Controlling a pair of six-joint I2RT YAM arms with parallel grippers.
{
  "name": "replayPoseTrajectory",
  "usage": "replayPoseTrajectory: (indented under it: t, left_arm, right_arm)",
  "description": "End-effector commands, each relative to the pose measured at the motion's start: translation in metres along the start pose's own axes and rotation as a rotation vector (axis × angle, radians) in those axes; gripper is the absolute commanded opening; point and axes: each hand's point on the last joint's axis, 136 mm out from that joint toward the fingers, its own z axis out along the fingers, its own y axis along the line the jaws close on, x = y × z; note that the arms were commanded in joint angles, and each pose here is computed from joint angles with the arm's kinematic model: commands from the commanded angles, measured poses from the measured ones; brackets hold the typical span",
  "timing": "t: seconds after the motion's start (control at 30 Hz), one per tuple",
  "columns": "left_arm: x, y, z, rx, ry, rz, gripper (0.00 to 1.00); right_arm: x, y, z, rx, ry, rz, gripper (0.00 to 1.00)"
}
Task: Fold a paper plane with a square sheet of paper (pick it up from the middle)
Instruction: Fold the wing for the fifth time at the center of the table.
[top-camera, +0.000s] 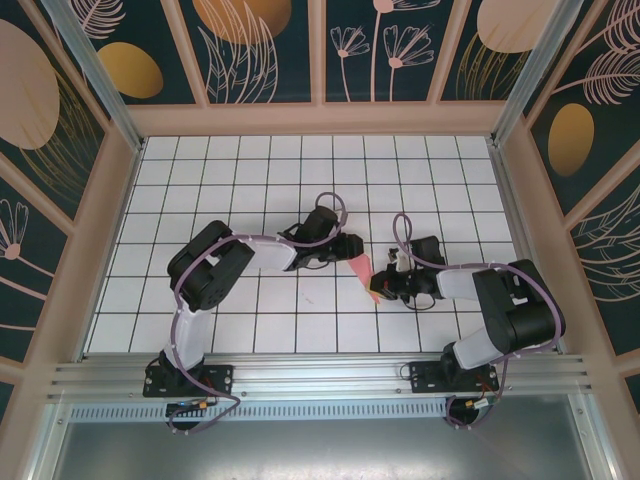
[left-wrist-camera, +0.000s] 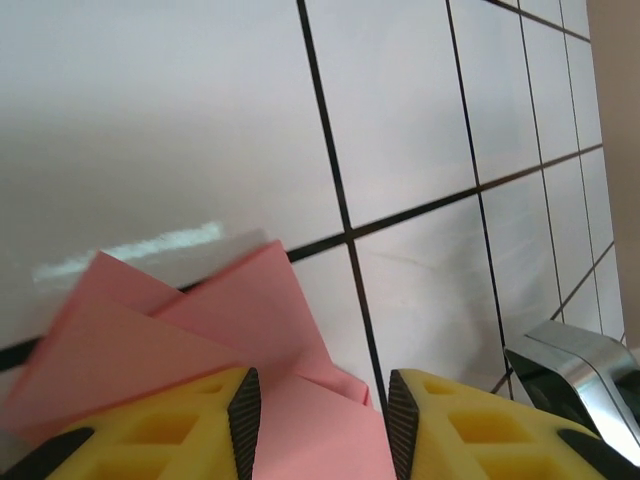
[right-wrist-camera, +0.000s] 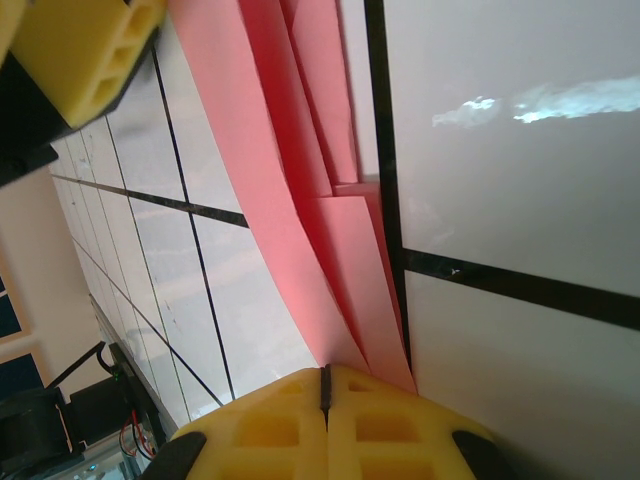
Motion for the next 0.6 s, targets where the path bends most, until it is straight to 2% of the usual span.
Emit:
replayPoseTrajectory:
  t: [0.0, 0.57]
  left_arm:
    - [-0.009, 0.030, 0.005, -0.082, -0.018, 0.008, 0.42]
    - [-0.031, 0.046, 0.009, -0.106, -0.037, 0.053, 0.46]
  right_arm:
    - [0.032, -0.072, -0.003, 0.286, 0.036, 0.130, 0.00]
    - [0.032, -0.072, -0.002, 0.286, 0.035, 0.128, 0.00]
